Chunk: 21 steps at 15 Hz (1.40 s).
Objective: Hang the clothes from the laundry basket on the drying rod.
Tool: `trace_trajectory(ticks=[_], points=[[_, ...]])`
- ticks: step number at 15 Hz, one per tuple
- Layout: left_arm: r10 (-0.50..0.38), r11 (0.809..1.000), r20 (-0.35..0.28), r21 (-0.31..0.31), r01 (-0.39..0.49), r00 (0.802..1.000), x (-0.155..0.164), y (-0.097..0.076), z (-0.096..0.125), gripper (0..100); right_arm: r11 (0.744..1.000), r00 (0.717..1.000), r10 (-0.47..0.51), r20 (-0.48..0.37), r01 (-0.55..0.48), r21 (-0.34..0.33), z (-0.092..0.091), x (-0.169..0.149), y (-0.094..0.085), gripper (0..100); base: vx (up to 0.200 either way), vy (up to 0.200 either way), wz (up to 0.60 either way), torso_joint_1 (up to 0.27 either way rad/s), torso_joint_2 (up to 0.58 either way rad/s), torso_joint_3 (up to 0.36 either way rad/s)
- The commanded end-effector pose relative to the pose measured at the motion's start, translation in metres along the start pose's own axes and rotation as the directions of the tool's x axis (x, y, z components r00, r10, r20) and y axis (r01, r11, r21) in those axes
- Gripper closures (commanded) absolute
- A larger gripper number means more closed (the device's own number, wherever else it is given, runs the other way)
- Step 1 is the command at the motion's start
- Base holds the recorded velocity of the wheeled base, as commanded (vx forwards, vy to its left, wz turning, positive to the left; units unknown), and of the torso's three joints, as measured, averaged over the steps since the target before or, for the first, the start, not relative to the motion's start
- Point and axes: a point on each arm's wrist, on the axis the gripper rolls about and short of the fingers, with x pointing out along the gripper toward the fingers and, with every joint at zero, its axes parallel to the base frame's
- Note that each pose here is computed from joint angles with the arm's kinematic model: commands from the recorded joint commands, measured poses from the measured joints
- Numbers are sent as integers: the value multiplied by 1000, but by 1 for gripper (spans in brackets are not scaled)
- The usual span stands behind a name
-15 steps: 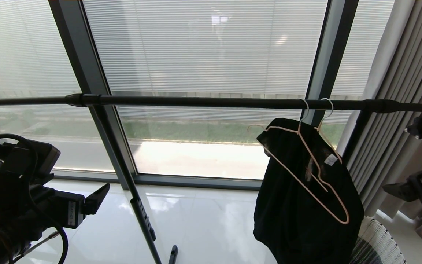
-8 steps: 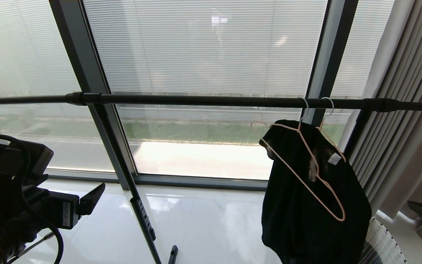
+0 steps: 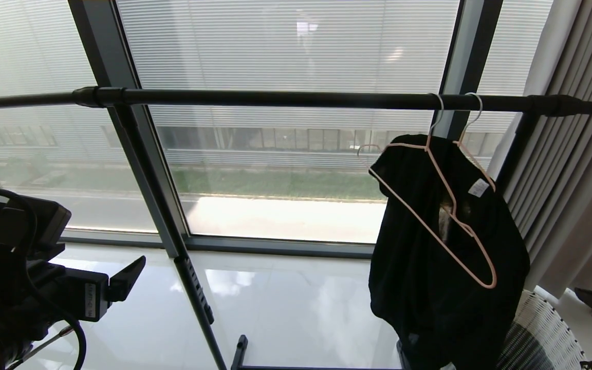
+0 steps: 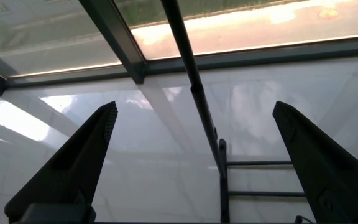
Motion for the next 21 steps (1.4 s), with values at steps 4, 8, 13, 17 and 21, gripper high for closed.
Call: trace_trajectory(ticks=[4,8,13,17,21], points=[[1,1000,1,-1,-1,1000,0,0,0,0,1000,999,5,-37,-6,-15,-13,3,4,0,0,0,0,-222,508,288],[-1,1000,-1,0,1,1000,0,0,0,0,1000,998,7,-57,-8,-23,-19,5,6,0,0,0,0,-207,486,287],[-6,1000,-16,7,6,1000,-2,-1,-7,0,999,992,14,-126,-20,-46,-51,7,12,0,0,0,0,-180,474,285],[-7,1000,-17,8,7,1000,-2,-1,-8,0,998,989,15,-144,-23,-53,-56,9,14,0,0,0,0,-149,434,288],[-13,1000,-12,9,13,1000,-3,-2,-7,0,983,968,124,-218,-150,-106,-78,16,23,0,0,0,0,-33,105,71]])
